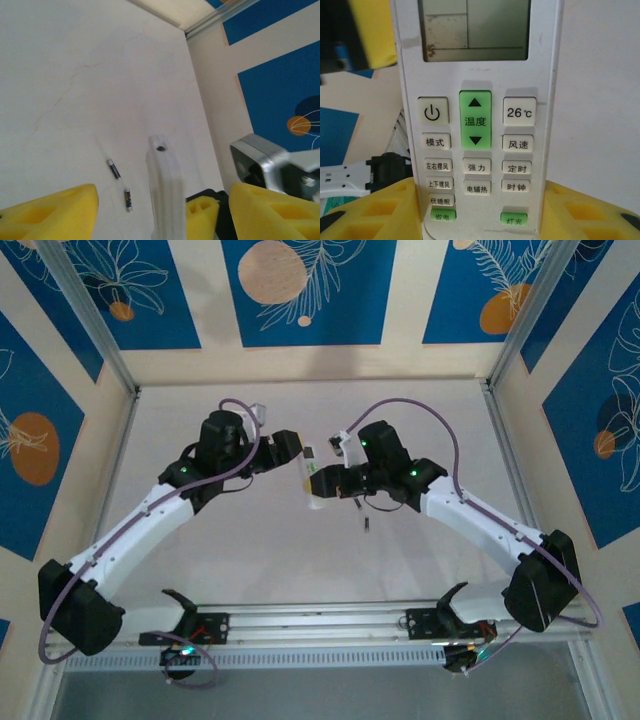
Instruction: Load the batteries into the remote control
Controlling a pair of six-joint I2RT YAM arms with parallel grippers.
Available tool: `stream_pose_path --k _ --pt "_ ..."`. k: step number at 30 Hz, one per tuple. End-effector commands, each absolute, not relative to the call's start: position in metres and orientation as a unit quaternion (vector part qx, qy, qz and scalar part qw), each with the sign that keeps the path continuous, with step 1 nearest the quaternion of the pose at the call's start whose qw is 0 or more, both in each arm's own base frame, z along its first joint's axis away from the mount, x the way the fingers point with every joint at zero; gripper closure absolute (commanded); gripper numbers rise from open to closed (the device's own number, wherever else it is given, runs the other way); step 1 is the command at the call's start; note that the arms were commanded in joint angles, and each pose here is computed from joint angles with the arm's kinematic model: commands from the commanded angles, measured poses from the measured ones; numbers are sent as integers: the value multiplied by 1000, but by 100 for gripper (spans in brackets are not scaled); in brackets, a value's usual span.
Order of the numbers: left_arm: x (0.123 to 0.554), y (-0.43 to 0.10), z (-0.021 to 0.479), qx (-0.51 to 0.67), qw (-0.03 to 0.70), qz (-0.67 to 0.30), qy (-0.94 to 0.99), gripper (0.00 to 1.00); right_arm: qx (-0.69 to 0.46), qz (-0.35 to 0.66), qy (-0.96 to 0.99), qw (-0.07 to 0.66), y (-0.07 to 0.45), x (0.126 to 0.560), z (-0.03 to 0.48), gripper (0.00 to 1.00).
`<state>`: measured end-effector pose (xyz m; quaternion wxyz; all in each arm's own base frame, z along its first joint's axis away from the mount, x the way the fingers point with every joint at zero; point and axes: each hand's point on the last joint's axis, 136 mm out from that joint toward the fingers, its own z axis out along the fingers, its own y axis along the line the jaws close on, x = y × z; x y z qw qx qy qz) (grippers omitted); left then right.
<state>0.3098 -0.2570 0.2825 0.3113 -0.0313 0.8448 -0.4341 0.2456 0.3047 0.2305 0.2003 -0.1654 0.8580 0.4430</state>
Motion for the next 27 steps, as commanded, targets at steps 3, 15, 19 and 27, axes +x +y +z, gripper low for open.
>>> stream_pose_path --k 3,15,19,27 --pt "302 -270 281 -38 270 -477 835 45 -198 477 830 211 323 244 256 49" --pt "307 -253 249 -98 240 -412 873 88 -196 431 848 238 325 247 262 26" --pt "315 -240 239 -176 216 -381 881 88 -199 301 858 366 304 253 266 15" --pt "317 -236 221 -250 154 -362 884 85 -369 90 781 496 334 252 233 13"
